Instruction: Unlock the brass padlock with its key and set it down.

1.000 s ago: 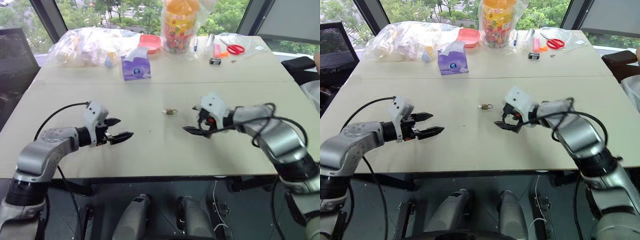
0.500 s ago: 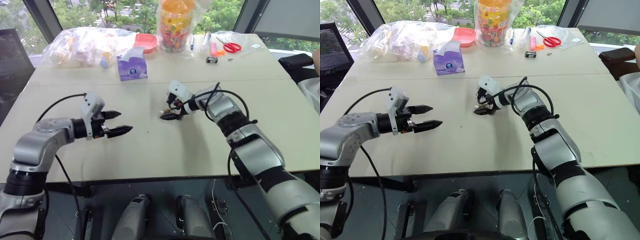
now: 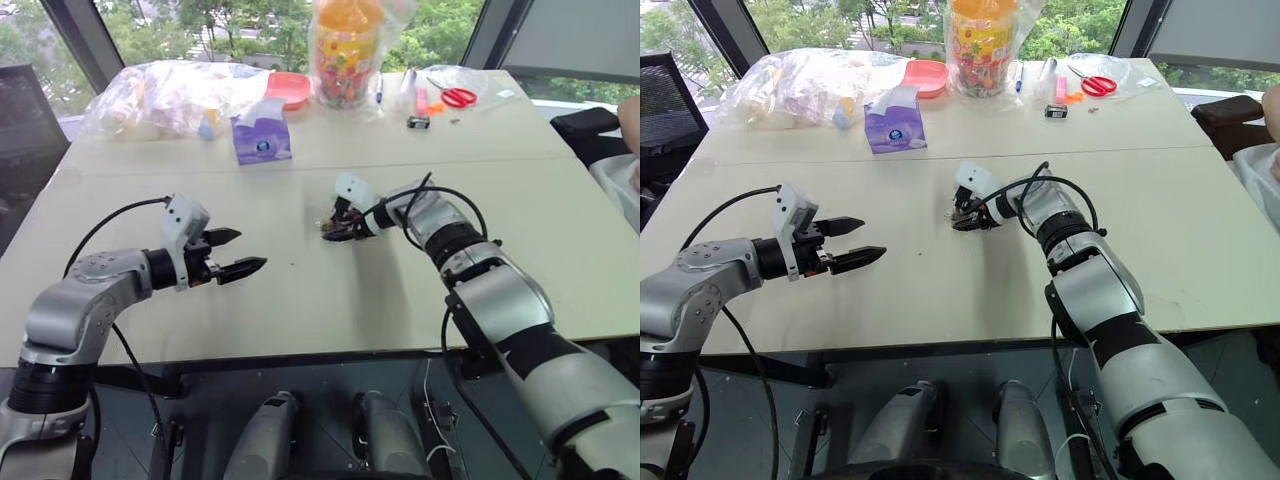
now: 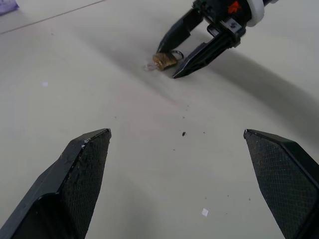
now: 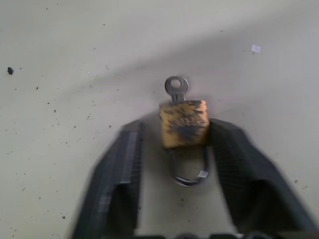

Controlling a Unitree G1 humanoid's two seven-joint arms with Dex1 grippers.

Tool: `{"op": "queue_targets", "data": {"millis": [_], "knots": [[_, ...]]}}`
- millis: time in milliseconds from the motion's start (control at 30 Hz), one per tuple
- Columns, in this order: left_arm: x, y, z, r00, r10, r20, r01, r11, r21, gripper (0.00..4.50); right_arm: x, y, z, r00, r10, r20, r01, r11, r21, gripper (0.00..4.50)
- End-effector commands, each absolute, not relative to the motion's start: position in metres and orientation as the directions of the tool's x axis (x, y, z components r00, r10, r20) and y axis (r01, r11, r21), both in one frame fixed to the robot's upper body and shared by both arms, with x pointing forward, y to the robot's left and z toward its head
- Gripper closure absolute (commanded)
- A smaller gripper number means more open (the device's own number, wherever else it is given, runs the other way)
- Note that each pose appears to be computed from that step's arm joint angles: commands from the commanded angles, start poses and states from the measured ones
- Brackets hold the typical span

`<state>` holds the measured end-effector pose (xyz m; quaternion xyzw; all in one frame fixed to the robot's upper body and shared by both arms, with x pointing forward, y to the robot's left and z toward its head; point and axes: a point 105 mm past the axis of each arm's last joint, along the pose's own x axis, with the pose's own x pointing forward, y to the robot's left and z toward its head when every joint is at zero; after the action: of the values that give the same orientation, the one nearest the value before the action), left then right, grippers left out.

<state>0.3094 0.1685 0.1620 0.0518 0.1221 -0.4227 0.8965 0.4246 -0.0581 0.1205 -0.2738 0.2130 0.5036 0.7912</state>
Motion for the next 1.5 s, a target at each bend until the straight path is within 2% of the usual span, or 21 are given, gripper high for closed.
{"op": "queue_targets", "data": {"millis": [33,133,233,367,533,700,800,933,1467,1500], "knots": [[0.315,0.165,0.173,0.616,-0.753,-0.230,0.777,0.628,0.026,0.00,0.425,-0.054,0.123,0.406,0.667,-0.624,-0.913,0.319,-0.254,3.85],[0.318,0.163,0.173,0.614,-0.758,-0.223,0.780,0.625,0.022,0.00,0.428,-0.054,0.128,0.430,0.668,-0.607,-0.903,0.311,-0.298,3.85],[0.327,0.160,0.178,0.611,-0.775,-0.161,0.782,0.623,-0.029,0.00,0.432,-0.047,0.174,0.516,0.730,-0.448,-0.800,0.224,-0.557,3.85],[0.335,0.155,0.192,0.583,-0.810,-0.063,0.802,0.586,-0.113,0.00,0.398,-0.034,0.219,0.489,0.828,-0.276,-0.661,0.145,-0.737,3.85],[0.350,0.150,0.213,0.558,-0.828,0.045,0.823,0.546,-0.156,0.00,0.357,-0.029,0.230,0.461,0.858,-0.225,-0.600,0.115,-0.791,3.85],[0.352,0.140,0.227,0.475,-0.875,0.100,0.872,0.452,-0.187,0.00,0.353,-0.031,0.236,0.507,0.839,-0.197,-0.570,0.155,-0.807,3.85],[0.347,0.135,0.229,0.419,-0.903,0.099,0.900,0.398,-0.178,0.84,0.354,-0.032,0.239,0.527,0.830,-0.182,-0.555,0.174,-0.813,3.85],[0.349,0.132,0.228,0.409,-0.908,0.091,0.904,0.389,-0.177,2.60,0.353,-0.031,0.242,0.538,0.826,-0.167,-0.541,0.187,-0.820,3.85],[0.362,0.121,0.225,0.396,-0.913,0.096,0.910,0.375,-0.178,2.60,0.344,-0.026,0.247,0.523,0.835,-0.171,-0.536,0.167,-0.827,3.85],[0.362,0.121,0.225,0.394,-0.914,0.100,0.911,0.373,-0.178,3.13,0.344,-0.026,0.246,0.522,0.835,-0.172,-0.538,0.166,-0.827,3.85]]}}
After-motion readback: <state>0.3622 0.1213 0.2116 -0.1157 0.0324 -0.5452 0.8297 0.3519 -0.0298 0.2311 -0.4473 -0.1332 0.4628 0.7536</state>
